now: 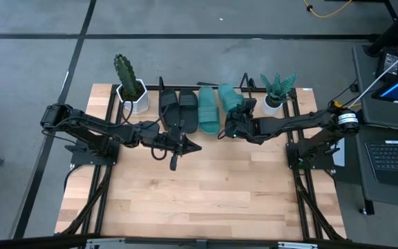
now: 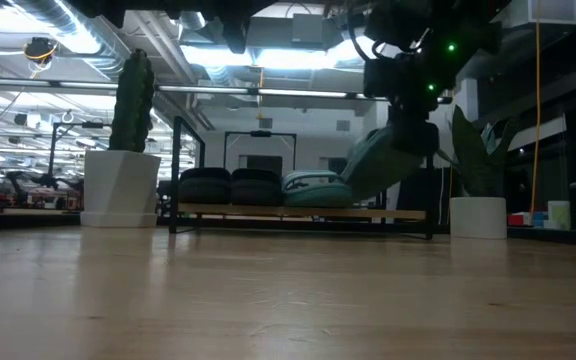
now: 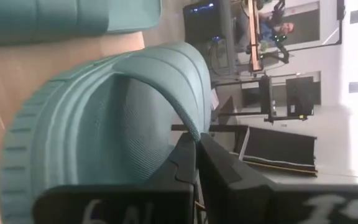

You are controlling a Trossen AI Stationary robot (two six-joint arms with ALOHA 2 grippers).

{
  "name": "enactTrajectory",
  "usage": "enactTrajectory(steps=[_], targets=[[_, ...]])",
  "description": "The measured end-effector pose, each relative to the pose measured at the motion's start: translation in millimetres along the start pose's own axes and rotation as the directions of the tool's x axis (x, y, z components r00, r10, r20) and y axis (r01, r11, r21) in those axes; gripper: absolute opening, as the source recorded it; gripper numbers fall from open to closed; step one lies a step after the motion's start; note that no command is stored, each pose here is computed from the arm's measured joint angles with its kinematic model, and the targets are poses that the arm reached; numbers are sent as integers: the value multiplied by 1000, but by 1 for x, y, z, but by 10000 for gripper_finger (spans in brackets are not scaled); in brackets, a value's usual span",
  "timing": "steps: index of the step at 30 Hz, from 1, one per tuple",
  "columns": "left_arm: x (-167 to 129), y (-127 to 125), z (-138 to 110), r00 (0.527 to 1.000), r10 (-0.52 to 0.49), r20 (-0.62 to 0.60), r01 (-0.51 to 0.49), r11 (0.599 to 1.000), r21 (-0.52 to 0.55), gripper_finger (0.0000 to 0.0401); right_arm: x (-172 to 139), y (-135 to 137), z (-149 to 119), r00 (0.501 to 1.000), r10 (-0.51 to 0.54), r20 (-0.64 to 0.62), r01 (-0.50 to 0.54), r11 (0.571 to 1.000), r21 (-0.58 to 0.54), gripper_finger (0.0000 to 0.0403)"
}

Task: Pick and place slides into the shelf
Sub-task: Put the green slide on the shelf

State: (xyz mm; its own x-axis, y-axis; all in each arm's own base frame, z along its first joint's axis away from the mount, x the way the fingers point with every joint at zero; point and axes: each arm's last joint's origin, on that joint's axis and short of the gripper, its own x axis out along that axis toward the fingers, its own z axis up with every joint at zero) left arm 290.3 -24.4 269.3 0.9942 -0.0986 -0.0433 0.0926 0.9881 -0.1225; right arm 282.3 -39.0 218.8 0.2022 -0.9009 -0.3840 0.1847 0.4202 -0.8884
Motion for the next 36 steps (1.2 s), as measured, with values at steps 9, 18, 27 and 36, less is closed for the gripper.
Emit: enactTrajectory(steps=[9, 18, 27, 36], targets=[[0, 0, 0, 1000, 0, 0, 0, 1000, 3, 0, 1, 1, -3, 1000, 24, -12, -24, 999, 28, 6], [0, 0, 0, 1000, 0, 0, 0, 1000, 3, 0, 14, -4, -5, 996, 79, -29, -77, 995, 64, 6], [0, -2, 0, 1000, -6, -1, 6, 1000, 3, 0, 31, 12, 0, 992, 112, -50, -110, 993, 43, 6], [0, -2, 0, 1000, -6, -1, 6, 1000, 3, 0, 41, 31, 3, 987, 146, -64, -147, 989, -4, 6]])
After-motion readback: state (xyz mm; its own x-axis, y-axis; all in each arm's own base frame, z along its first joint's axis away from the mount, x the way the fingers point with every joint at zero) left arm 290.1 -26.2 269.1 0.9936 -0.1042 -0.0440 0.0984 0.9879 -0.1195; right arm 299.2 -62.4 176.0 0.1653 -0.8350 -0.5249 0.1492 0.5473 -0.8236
